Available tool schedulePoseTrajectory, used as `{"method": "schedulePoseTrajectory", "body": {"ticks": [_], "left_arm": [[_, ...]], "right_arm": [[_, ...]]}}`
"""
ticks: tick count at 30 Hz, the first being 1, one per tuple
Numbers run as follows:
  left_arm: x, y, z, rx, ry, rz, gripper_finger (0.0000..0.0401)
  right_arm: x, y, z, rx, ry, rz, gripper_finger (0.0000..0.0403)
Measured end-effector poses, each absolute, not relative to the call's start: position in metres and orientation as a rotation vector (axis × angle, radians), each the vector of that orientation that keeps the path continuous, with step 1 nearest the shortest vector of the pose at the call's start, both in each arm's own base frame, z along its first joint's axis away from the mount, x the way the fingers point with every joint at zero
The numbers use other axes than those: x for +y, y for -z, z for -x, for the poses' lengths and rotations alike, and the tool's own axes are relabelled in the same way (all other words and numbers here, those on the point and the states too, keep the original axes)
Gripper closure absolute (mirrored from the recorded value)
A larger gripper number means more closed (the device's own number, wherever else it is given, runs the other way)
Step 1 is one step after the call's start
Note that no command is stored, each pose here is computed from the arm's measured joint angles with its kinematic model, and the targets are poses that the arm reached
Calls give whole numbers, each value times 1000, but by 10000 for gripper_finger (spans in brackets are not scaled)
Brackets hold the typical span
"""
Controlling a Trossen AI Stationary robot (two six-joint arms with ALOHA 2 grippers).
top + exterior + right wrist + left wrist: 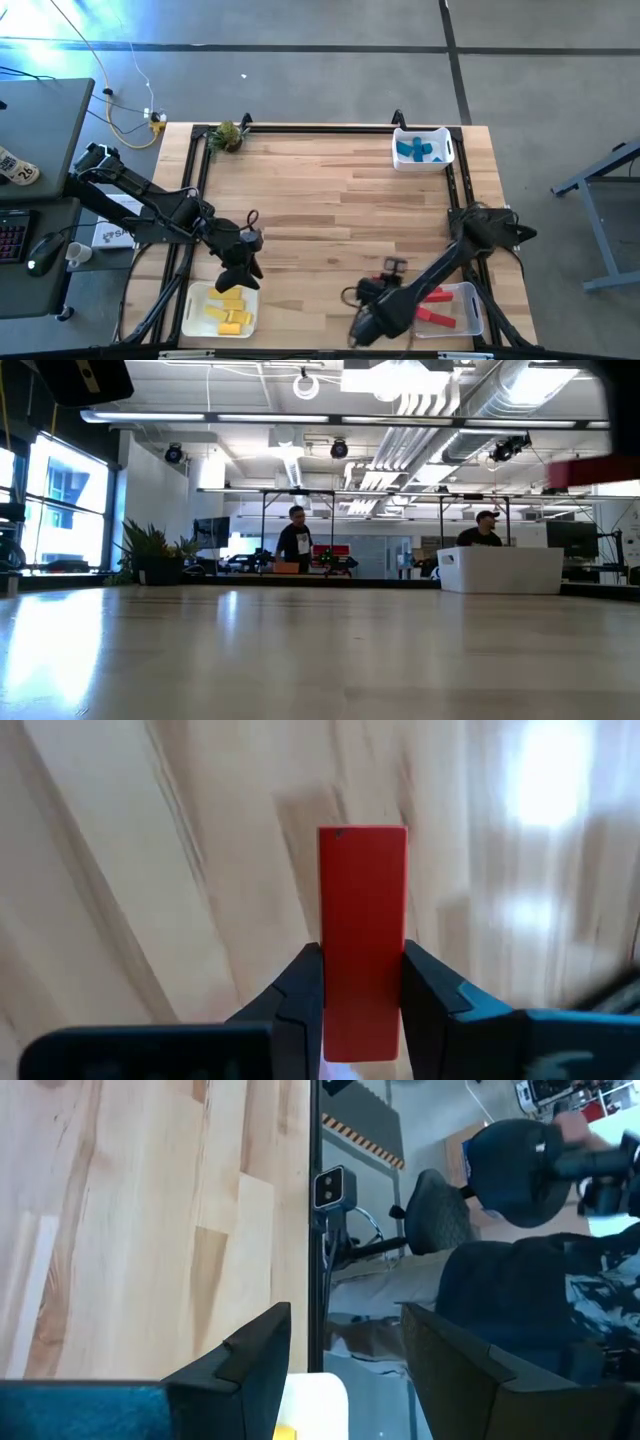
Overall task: Sort & place blocks by color
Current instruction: Put the red block into the transparent bin, then return to Home Position
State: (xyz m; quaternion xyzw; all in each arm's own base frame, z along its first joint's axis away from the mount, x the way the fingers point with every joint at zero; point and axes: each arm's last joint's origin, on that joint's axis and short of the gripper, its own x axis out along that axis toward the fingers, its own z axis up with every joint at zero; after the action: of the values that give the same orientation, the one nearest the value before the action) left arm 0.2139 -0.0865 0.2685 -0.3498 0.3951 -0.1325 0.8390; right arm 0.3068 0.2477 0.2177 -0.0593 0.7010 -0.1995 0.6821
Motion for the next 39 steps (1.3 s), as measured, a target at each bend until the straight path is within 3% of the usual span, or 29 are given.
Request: {"method": "schedulePoseTrajectory", "body": {"ticks": [11, 21, 27, 34, 39], "left_arm": [[-83, -273, -219, 734, 285, 655, 223], [-68, -282, -229, 598, 273, 642, 223], [-57, -288, -235, 498, 279, 565, 223], [-35, -296, -241, 384, 230, 531, 223], [-16, -301, -243, 316, 170, 522, 223]], "right_arm": [[225, -261, -207, 1494, 490, -187, 331], [239, -226, -164, 1504, 288, -450, 331], [240, -213, -157, 1497, 342, -507, 329], [239, -214, -156, 1501, 363, -511, 206], [239, -214, -155, 1504, 383, -536, 176]]}}
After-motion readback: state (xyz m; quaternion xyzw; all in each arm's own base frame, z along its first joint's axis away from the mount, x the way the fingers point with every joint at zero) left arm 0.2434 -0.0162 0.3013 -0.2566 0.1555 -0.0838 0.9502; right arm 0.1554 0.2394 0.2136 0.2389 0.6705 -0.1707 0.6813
